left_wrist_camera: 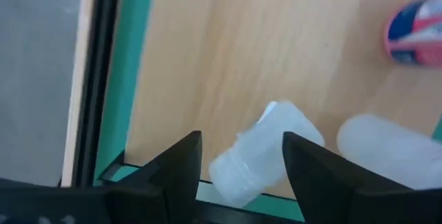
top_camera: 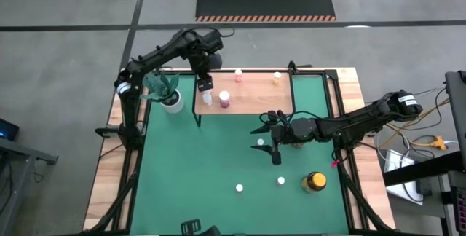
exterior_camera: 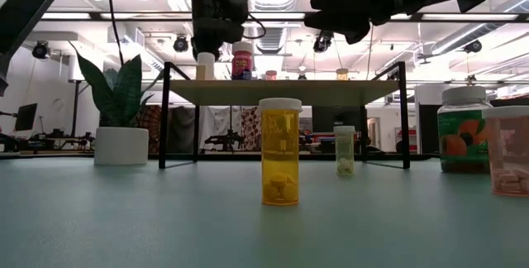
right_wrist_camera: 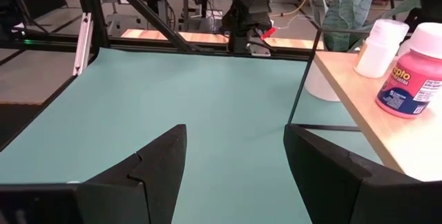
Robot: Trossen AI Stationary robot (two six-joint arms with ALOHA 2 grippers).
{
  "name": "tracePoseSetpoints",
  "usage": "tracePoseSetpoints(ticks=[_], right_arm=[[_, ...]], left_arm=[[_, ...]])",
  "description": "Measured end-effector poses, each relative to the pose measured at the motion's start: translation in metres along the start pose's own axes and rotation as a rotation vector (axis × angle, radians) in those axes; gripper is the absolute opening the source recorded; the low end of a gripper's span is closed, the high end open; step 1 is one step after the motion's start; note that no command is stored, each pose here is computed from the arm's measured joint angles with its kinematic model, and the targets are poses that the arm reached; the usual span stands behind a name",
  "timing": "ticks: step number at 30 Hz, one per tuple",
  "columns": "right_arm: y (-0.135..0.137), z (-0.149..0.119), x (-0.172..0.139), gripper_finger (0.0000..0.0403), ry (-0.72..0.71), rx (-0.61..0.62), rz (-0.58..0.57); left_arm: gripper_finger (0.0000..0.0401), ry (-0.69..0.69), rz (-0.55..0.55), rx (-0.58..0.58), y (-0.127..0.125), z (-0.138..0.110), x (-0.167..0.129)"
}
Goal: Pick and place medicine bottles onto shelf by color
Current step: Put the white pill bottle on the shelf
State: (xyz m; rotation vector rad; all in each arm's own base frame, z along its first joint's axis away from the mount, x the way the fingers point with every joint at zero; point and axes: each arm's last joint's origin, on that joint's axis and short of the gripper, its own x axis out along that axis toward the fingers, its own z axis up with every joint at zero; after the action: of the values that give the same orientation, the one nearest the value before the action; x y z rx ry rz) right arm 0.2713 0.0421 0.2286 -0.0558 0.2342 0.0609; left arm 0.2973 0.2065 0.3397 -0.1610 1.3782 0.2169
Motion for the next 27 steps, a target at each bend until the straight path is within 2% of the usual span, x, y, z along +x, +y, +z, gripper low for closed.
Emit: tracePoseSetpoints(ticks=[5,11,13,18,27], right_arm=[[0.000,0.000,0.000,0.0233,0.000,0.000,0.000],[0.000,0.000,0.000,0.0233,-0.002,-0.002,0.000],[0.000,0.000,0.000,0.0233,-0.002,-0.003,0.000],[0.000,0.000,0.000,0.0233,-0.001,-0.006,0.000],[0.000,-0.002,0.000,0.0233,0.025,-0.014,0.001]], left_arm=[[0.0185,0.015,-0.002,0.089,-0.001,-0.004,-0.002],[0.0185,-0.031,0.020,0.096,-0.006,-0.011,-0.021],[0.0185,-0.036,0.021,0.055,-0.007,-0.013,-0.023],[0.0185,-0.041,0.018,-0.130,-0.007,-0.014,-0.024],[0.0185,-0.004,0.006,-0.137,-0.008,-0.014,-0.004]])
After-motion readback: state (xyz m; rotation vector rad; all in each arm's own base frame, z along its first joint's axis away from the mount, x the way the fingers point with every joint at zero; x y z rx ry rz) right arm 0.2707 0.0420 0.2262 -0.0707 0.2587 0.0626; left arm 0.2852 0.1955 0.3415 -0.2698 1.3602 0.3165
